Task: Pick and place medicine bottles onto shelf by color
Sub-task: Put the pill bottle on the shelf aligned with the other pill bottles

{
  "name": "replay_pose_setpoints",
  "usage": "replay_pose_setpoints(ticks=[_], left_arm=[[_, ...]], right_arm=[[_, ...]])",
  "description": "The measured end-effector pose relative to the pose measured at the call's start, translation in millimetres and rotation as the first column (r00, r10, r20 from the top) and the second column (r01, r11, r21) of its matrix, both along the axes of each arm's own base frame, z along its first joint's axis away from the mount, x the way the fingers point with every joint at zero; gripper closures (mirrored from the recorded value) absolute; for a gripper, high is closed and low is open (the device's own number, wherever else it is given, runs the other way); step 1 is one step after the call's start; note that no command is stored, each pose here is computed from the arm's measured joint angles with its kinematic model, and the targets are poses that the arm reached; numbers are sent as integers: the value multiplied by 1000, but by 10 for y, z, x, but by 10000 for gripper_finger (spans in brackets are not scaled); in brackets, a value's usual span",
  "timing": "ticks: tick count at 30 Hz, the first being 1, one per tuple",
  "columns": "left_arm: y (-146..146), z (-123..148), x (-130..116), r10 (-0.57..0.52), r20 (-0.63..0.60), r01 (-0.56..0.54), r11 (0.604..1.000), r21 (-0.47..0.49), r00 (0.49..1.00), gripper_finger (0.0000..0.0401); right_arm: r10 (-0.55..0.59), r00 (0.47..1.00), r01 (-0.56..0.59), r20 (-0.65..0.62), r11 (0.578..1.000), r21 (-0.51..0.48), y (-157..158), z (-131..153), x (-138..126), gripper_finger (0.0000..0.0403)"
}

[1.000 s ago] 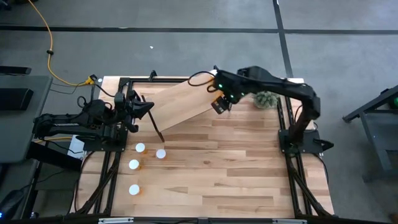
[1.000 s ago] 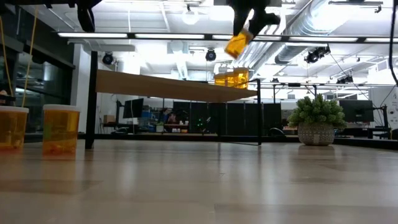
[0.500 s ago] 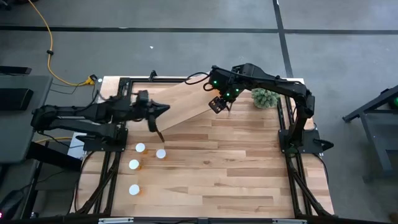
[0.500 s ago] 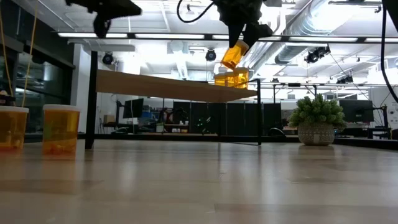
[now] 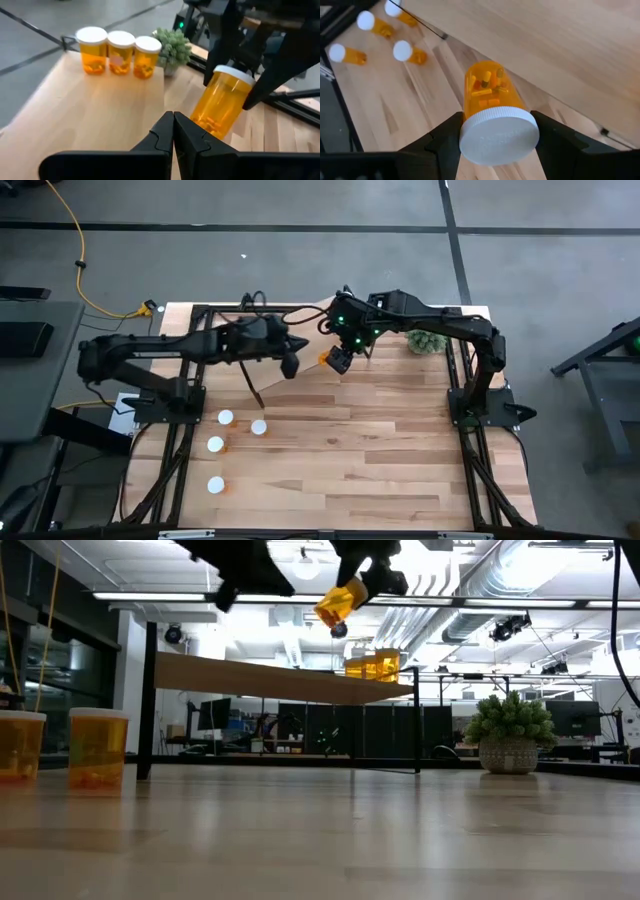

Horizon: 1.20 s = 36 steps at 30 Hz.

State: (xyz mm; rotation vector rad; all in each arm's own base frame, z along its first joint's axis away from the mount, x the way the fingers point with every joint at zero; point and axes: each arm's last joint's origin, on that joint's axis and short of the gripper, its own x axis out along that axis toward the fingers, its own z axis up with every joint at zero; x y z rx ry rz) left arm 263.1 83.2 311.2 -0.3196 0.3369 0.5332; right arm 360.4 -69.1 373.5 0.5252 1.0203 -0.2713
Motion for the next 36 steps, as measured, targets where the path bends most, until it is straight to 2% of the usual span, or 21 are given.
replay_pose_setpoints(ticks=[3,8,22,30,33,36], left_arm=[[37,-32,117,-19,-13,19,1000,-14,1000,401],[69,-41,256,-46,47,47,999,-7,998,401],[107,-236,387,-45,-12,45,999,-29,999,401],[109,-237,375,-43,-23,43,999,-28,999,401],[124,-222,263,-37,-94,35,999,-20,995,401],[167,-147,80,10,-140,-13,1000,-25,990,401]], right_arm=[[-6,1000,6,20,1000,-8,-17,10,15,199],[-29,999,31,23,997,-65,-38,15,22,199],[-38,997,44,67,994,-103,-55,41,60,199],[-35,994,47,103,992,-116,-83,63,83,199],[-46,994,59,100,989,-135,-116,63,76,199],[-86,992,102,90,974,-201,-177,64,62,199]])
